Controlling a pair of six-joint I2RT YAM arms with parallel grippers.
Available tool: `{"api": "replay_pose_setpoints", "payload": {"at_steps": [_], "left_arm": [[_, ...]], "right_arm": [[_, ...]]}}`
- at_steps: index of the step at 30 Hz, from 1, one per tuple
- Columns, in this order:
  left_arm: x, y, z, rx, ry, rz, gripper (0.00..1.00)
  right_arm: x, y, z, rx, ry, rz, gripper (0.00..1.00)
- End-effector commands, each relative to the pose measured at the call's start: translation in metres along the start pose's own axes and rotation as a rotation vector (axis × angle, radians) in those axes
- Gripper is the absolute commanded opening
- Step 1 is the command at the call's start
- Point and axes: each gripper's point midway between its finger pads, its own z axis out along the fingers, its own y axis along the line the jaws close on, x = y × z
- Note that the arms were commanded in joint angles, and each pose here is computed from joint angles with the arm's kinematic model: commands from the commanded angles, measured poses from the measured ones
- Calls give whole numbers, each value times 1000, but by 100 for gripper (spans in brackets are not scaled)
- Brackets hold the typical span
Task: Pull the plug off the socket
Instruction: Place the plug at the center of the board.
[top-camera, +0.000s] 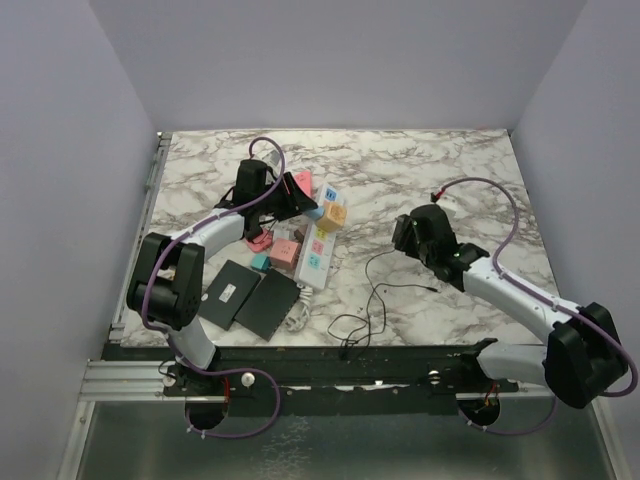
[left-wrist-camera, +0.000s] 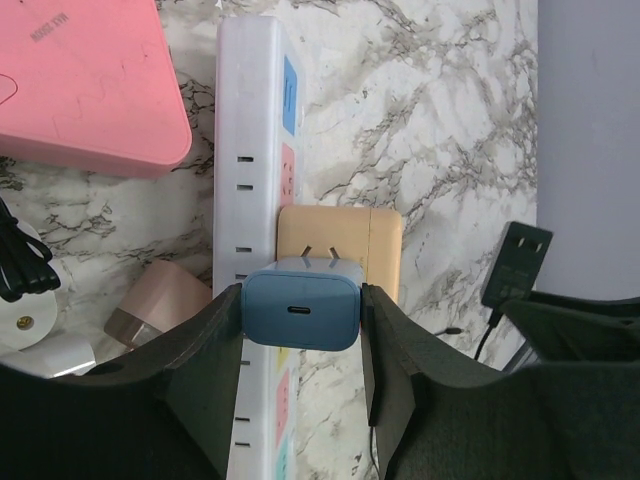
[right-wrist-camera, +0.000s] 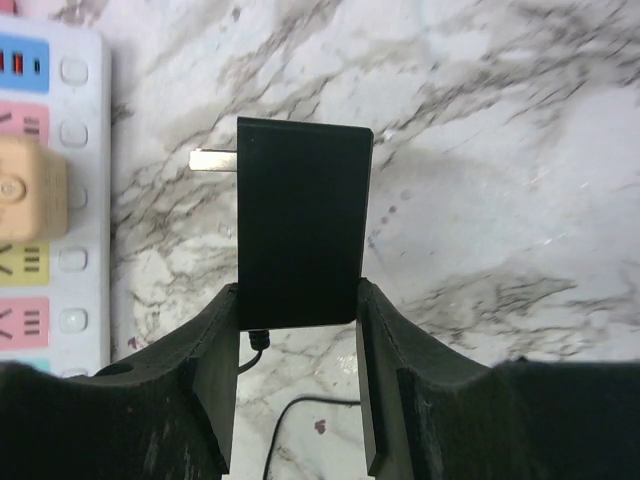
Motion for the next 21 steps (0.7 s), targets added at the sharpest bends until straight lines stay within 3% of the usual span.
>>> {"api": "replay_pose_setpoints", "payload": {"at_steps": [1,9,21], "left_arm": [[19,-1,-10,20,54,21,0],[16,-14,-21,60,46,73,0],[16,-16,-27,55,41,99,0]], "right_arm": [[-36,-25,-11,89,-32,-58,0],[-60,-47,11,149,36,-65,0],[-43,-34,66,154,166,-73,0]]}}
